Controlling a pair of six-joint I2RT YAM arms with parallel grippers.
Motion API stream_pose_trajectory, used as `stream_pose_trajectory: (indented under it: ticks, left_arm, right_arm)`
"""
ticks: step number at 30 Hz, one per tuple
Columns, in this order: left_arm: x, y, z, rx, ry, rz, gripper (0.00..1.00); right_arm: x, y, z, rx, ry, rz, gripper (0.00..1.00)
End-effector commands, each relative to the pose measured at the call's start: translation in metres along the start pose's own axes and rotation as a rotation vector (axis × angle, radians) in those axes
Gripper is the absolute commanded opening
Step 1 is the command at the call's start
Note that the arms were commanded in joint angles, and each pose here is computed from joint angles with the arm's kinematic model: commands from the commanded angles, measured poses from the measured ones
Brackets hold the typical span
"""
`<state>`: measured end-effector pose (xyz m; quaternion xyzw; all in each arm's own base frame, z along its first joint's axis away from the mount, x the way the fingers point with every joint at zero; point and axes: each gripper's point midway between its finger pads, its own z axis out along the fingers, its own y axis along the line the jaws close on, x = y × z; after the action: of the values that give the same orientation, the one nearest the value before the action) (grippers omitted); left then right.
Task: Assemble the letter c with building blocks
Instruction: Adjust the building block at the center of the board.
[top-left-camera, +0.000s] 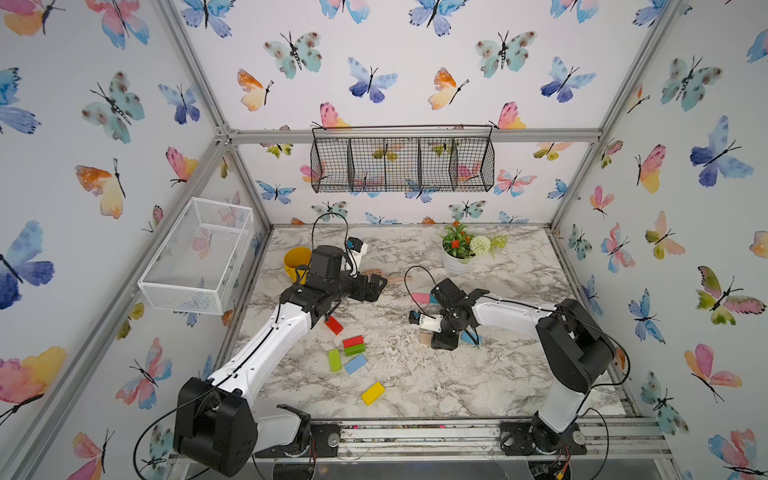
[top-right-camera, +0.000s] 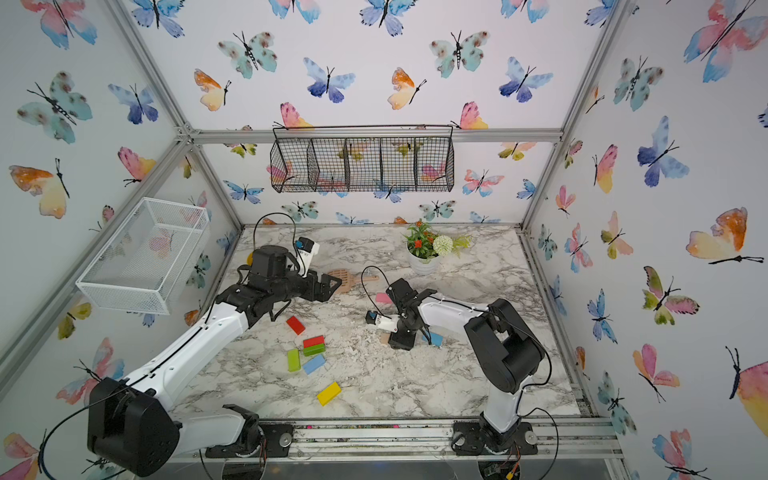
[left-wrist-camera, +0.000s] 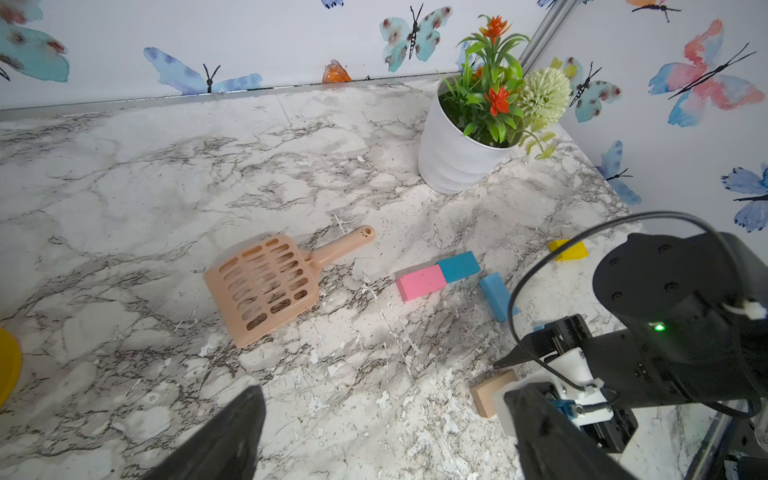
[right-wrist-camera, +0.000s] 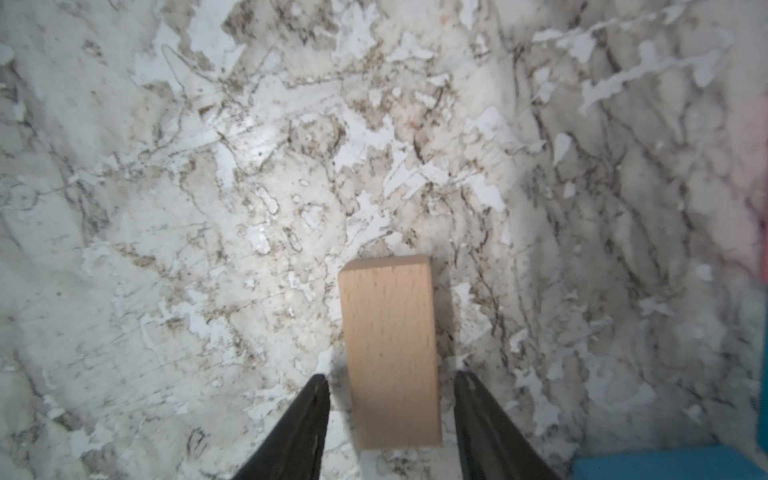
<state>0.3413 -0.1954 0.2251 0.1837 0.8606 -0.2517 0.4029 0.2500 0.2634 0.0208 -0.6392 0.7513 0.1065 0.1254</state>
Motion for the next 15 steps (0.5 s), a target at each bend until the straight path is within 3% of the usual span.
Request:
stream_pose_trajectory:
  ticks: [1,15]
  left_arm:
    - [0.0033,-0.0064,0.0039,0.041,0.014,-0.009,0.94]
    - [0.0026,0.0022,0.0018,-0.013,0.005,-0.007,0.94]
  right_arm:
    - [-0.0010,-0.0008,0.0020,-0.009,0.016,-0.002,0.52]
    - [-0.0030,0.0048,0.0021,-0.037,0.001,-0.012,0.46]
